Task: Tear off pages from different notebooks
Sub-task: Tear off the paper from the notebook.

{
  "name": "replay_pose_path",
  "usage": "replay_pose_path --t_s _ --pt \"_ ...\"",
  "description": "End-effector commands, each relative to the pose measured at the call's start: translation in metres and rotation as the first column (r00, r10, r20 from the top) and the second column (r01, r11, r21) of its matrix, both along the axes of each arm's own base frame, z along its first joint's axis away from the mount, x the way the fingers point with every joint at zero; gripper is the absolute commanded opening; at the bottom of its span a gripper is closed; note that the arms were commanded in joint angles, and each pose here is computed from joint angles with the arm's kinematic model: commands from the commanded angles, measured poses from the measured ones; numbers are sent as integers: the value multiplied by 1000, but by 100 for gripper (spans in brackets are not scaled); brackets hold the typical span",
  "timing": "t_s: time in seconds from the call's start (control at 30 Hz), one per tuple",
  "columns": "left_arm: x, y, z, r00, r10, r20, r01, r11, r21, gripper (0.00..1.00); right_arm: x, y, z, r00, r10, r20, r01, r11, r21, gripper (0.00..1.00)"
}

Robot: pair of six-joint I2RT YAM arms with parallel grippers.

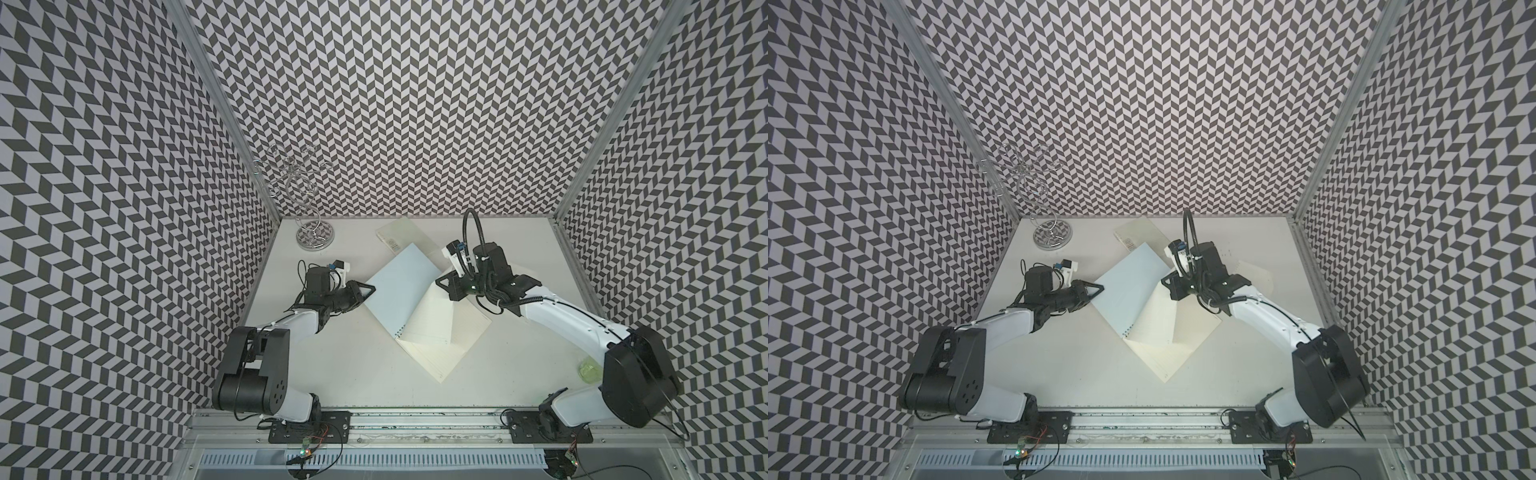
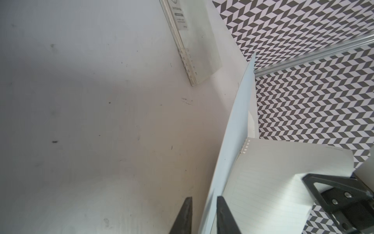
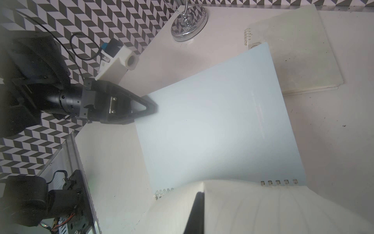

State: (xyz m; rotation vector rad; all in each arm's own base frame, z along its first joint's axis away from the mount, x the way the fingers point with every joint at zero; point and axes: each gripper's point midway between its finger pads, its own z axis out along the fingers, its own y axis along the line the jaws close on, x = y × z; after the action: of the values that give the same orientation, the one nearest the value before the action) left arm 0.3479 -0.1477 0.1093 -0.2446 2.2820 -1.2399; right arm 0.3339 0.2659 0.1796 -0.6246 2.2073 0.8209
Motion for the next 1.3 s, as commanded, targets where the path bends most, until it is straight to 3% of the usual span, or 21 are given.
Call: replay_pose_path --t_s 0.0,0.1,0.2,0.3,0.47,0.6,0.77,1.13,1.27 --pt "4 4 21 998 25 52 -26 999 34 15 23 -1 11 997 -62 43 61 998 19 5" --pt "2 4 31 996 62 67 -66 996 58 7 28 13 11 999 -40 -17 40 999 21 5" --pt "-3 -3 34 994 80 68 -84 995 53 0 20 37 11 999 -37 0 37 999 -28 5" --pt "-7 -4 33 991 119 55 -122 991 46 0 6 67 9 999 38 -2 -38 999 6 5" --pt "-11 16 42 963 266 44 -268 962 48 0 21 96 9 998 63 -17 -63 998 -23 4" --pt "-14 22 46 946 321 42 -322 946 39 0 -9 135 7 987 161 12 -160 985 -59 4" --pt "-16 27 32 936 352 1 -351 934 60 0 -38 138 -26 985 171 -30 -172 982 -82 4" --pt "-23 39 18 903 428 -41 -425 902 70 0 -106 163 -49 944 330 9 -328 941 -85 4" --pt "-25 41 12 895 443 -52 -439 896 69 0 -123 169 -62 933 358 27 -352 926 -136 4"
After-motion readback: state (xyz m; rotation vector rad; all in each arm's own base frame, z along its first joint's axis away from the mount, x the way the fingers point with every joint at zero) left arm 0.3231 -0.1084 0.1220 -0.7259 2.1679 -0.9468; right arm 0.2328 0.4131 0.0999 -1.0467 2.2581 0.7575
